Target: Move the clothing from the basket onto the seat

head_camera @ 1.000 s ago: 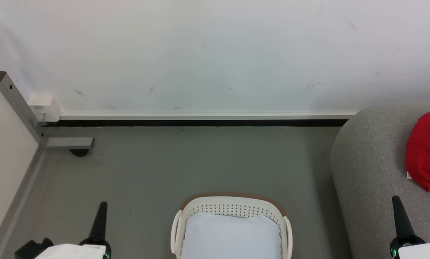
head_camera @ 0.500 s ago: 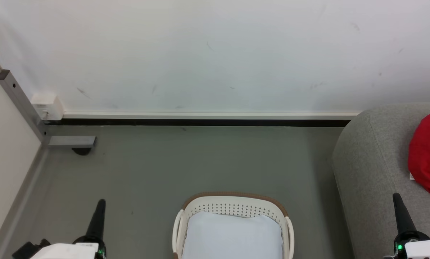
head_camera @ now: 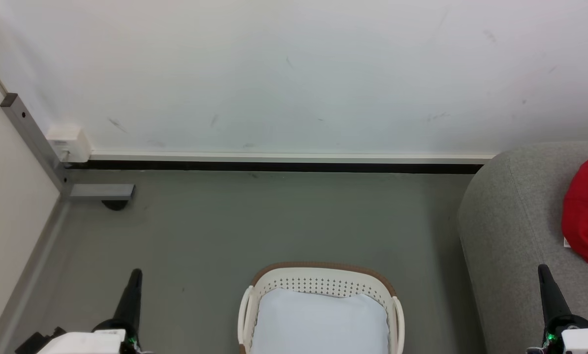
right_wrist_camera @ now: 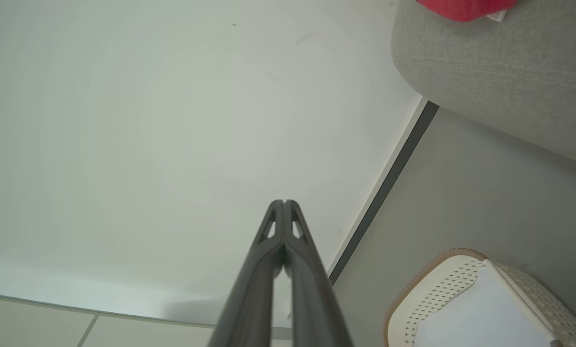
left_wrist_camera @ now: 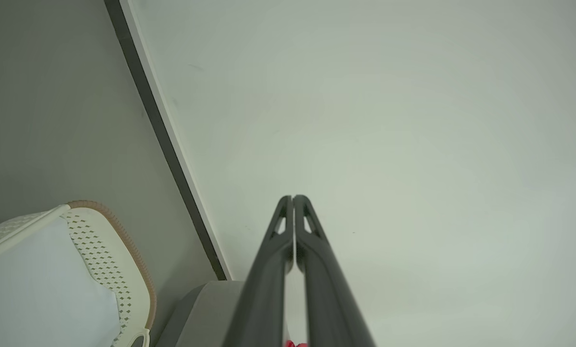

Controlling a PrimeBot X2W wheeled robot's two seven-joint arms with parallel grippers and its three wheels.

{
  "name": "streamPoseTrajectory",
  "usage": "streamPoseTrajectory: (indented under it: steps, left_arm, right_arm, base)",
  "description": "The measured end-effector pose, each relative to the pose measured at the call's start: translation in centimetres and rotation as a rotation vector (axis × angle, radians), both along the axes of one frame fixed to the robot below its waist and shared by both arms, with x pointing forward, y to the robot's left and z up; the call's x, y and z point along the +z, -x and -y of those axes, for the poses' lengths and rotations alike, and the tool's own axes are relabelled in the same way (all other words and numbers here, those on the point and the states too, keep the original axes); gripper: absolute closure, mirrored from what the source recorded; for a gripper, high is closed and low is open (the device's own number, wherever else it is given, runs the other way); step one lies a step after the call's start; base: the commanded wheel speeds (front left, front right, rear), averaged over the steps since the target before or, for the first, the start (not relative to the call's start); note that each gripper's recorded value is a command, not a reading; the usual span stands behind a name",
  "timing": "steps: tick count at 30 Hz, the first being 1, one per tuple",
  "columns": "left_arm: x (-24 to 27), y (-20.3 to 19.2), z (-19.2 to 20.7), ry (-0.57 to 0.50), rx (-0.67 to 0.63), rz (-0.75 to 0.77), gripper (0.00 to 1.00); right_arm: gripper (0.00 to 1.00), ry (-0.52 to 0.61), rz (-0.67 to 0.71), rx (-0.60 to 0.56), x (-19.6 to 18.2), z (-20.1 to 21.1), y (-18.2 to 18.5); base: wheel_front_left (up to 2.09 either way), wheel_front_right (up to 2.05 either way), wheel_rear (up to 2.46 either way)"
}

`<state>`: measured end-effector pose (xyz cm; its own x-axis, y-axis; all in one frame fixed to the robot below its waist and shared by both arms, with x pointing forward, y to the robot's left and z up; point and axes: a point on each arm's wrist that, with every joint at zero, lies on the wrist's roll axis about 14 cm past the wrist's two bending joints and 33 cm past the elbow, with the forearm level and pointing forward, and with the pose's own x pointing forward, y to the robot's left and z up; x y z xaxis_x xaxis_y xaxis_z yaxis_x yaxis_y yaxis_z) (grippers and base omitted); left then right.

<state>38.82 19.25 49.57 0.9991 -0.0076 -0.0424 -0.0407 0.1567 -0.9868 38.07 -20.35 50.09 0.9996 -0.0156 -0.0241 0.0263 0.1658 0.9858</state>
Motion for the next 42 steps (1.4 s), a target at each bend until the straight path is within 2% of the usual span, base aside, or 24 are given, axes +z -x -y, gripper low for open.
streamPoseTrajectory:
  steps: [23,42]
  left_arm:
    - [0.77,0.07,-0.70,0.151,0.011,0.030,1.00]
    - [0.83,0.06,-0.73,0.155,0.011,0.032,1.00]
  right_arm:
    - [1.00,-0.166,0.017,0.013,0.37,-0.37,-0.66]
    - [1.00,-0.171,0.018,0.014,0.37,-0.36,-0.66]
  base:
    - [0.00,0.00,0.00]
    - [0.00,0.00,0.00]
